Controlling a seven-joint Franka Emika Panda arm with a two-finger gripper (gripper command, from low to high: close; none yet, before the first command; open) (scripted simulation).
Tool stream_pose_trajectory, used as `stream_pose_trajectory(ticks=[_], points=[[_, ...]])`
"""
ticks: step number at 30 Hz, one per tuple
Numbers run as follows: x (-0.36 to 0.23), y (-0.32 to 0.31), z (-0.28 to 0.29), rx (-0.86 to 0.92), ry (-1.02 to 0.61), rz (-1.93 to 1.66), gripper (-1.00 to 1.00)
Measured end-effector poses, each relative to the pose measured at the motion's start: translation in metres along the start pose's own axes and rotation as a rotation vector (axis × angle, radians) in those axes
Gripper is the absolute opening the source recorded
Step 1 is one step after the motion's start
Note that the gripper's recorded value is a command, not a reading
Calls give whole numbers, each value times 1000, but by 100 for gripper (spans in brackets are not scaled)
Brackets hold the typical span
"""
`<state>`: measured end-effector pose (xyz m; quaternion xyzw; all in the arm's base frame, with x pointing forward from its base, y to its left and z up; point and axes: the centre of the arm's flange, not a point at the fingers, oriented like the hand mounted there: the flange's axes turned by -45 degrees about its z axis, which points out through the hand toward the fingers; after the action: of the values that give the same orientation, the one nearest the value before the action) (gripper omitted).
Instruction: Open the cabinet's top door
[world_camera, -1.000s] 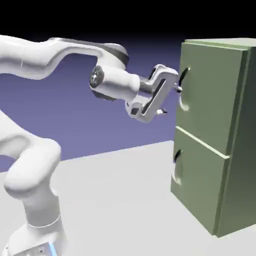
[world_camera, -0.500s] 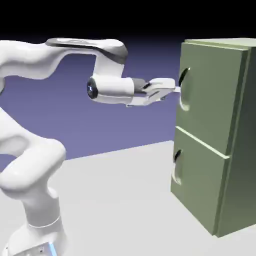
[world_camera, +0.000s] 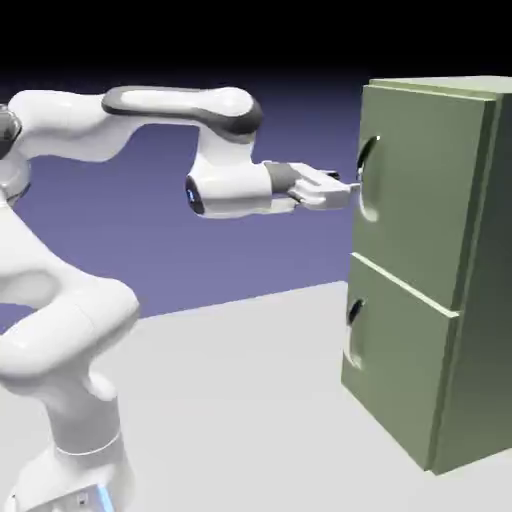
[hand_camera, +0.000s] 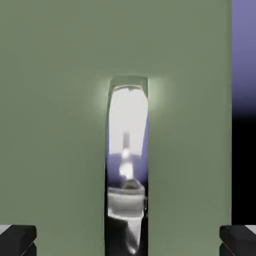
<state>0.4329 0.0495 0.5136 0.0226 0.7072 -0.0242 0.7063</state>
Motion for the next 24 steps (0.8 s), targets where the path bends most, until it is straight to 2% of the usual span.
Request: stream_pose_trajectory(ticks=[1, 17, 24], points=[[0, 0, 9, -1, -1, 2, -100], [0, -20, -18, -124, 0, -6, -100], [0, -44, -45, -251, -2, 0, -100]])
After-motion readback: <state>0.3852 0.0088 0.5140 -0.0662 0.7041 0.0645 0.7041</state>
